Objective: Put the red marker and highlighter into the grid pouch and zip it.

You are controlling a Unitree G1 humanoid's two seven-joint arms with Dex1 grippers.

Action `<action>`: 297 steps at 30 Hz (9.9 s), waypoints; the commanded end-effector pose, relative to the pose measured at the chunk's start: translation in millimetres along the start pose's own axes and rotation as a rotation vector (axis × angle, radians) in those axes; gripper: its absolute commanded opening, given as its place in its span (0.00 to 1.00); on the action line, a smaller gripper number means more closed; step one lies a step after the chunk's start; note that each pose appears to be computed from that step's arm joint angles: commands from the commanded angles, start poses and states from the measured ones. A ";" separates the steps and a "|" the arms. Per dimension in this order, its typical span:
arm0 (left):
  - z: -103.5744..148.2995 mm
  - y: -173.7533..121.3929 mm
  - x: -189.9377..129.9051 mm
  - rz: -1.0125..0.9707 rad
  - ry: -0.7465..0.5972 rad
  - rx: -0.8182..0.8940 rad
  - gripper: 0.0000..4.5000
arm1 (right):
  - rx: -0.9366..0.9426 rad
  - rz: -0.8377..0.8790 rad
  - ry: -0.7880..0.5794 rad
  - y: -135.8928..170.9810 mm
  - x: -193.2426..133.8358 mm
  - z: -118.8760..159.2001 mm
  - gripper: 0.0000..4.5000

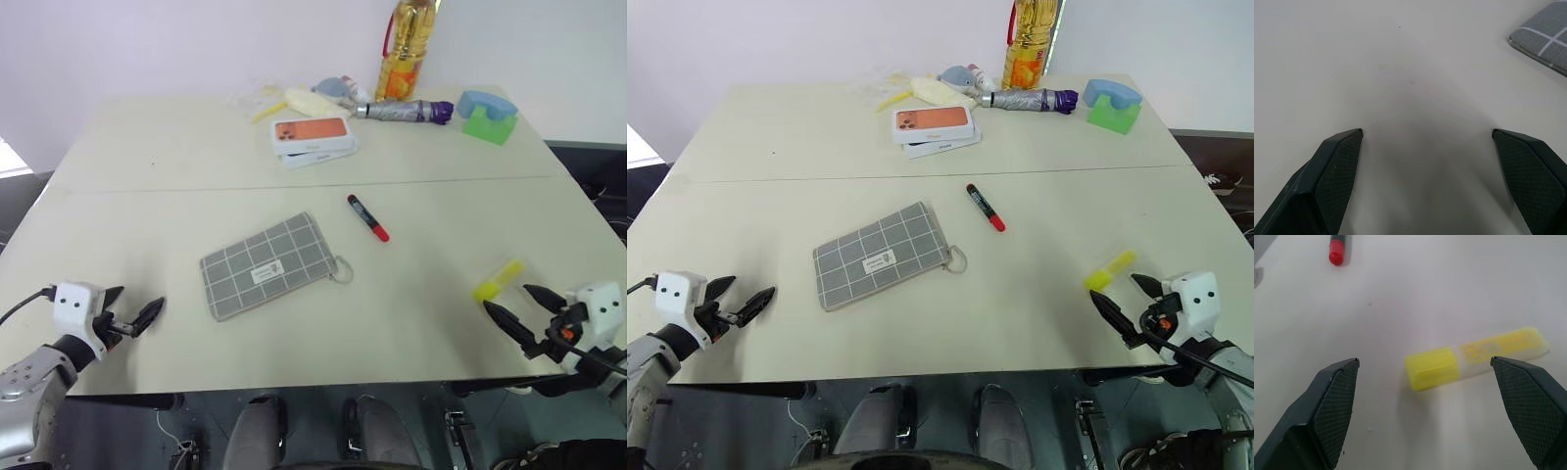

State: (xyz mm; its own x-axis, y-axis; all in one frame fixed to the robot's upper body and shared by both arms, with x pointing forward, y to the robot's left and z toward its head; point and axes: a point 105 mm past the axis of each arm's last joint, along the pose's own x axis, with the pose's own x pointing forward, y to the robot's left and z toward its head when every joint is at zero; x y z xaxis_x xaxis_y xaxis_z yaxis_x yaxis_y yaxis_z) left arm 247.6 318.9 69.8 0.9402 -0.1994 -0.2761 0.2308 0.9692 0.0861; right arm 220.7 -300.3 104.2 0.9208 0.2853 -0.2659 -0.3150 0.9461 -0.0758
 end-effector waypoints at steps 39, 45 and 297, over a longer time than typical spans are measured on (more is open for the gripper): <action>16.7 -25.3 7.1 -0.094 -0.105 0.233 1.00 | 0.031 0.317 0.075 198.3 190.0 37.1 0.01; 26.6 -45.3 12.3 -0.265 -0.129 0.534 1.00 | 0.045 0.330 0.081 201.8 190.8 35.8 0.01; 102.4 -203.6 86.2 -0.744 -0.583 0.480 0.00 | -0.600 0.305 -0.027 89.5 72.5 98.9 0.07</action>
State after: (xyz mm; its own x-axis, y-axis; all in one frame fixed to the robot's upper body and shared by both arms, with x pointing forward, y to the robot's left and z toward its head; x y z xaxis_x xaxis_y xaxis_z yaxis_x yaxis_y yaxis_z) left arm 314.4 95.3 112.7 0.5171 -0.8545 0.0502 0.7633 0.4869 0.4247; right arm 284.3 -187.6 161.8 0.7810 0.5145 -0.3542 -0.6243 0.6253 -0.4682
